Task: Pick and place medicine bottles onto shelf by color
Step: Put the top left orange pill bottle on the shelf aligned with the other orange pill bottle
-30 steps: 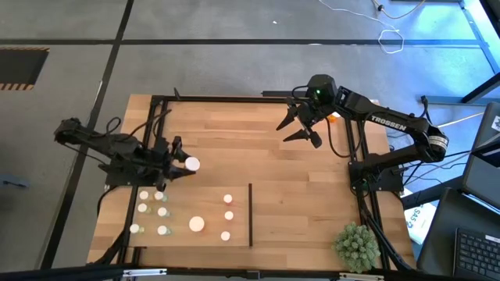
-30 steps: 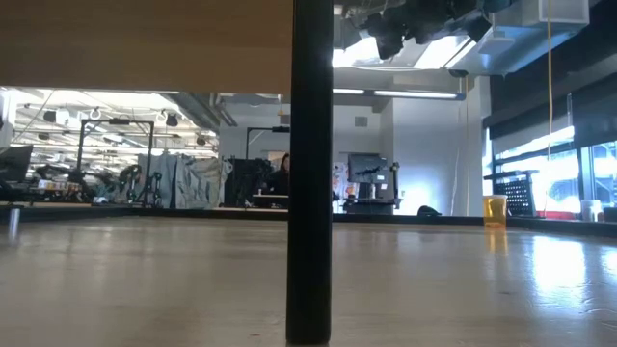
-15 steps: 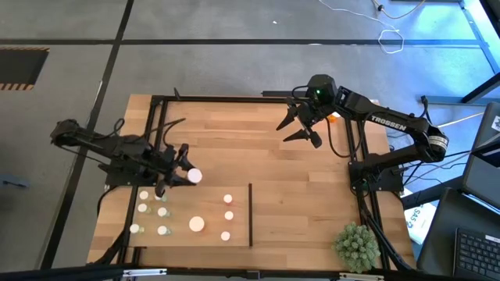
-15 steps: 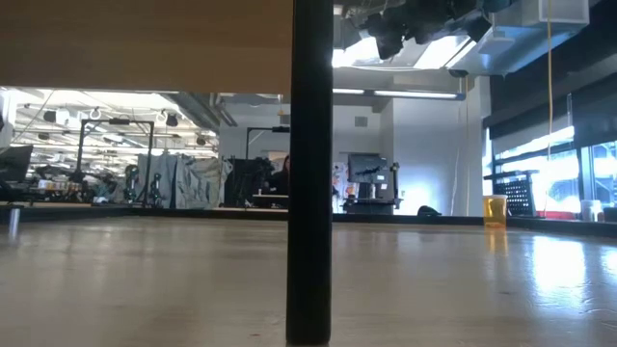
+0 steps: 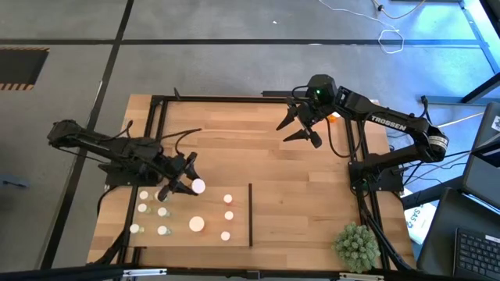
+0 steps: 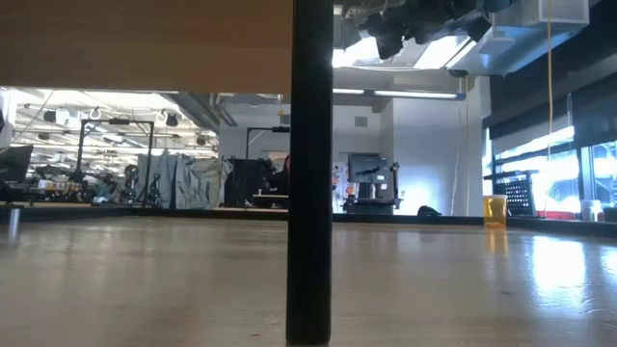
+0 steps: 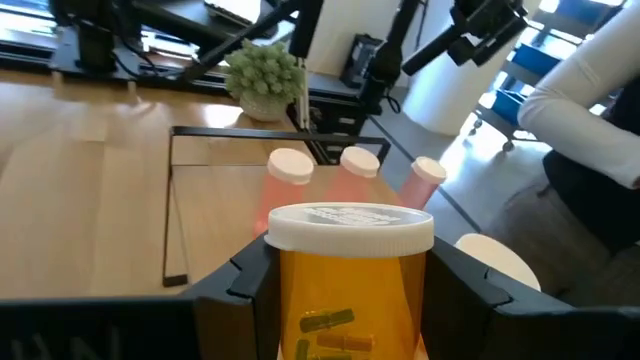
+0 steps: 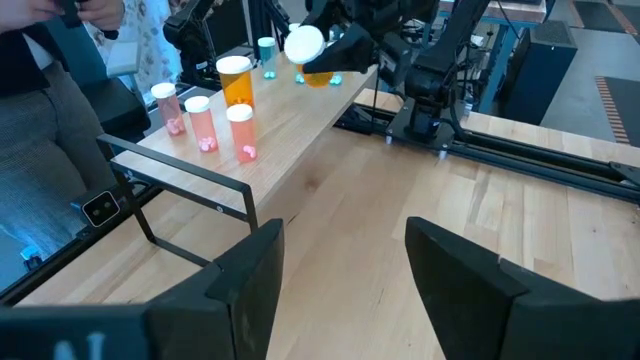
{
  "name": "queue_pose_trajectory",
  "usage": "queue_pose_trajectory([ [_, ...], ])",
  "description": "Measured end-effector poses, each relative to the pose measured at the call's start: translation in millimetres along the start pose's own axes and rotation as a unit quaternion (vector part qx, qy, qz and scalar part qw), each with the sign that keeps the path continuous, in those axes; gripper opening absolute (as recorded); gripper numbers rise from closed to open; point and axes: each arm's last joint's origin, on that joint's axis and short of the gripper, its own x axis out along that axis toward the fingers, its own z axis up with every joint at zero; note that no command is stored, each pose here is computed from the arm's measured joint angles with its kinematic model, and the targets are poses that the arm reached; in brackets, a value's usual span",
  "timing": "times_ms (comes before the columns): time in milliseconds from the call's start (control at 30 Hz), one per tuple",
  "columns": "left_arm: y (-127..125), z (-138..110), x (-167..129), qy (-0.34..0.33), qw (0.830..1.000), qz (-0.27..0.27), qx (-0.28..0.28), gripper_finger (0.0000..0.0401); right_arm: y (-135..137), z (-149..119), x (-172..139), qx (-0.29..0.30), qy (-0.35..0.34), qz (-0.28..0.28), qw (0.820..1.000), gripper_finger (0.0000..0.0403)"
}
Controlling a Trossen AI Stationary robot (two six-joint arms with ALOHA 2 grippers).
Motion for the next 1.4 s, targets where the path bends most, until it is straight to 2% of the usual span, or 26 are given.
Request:
queue_pose_trajectory([
  [200,5.3,0.1,14.4,0.002,1.0,-0.028,-0.004,0.016,0.0,0.0,0.0,0.0,0.0,0.0,1.0,0.0213],
  [400,11.1,-9.0,28.5,0.037,0.998,-0.03,-0.03,0.016,0.0,0.0,0.1,0.0,0.0,0.0,1.0,0.0213],
  [700,10.8,-11.7,35.3,0.052,0.995,-0.073,-0.044,0.016,0.1,0.0,0.1,0.0,0.0,0.0,1.0,0.0213],
  [1033,15.9,-19.3,43.3,0.076,0.994,-0.06,-0.054,0.016,0.1,0.0,0.1,0.0,0.0,0.0,1.0,0.0213],
  [1400,16.0,-17.2,43.3,0.065,0.995,-0.06,-0.046,0.016,0.0,0.0,0.1,0.0,0.0,0.0,1.0,0.0213],
])
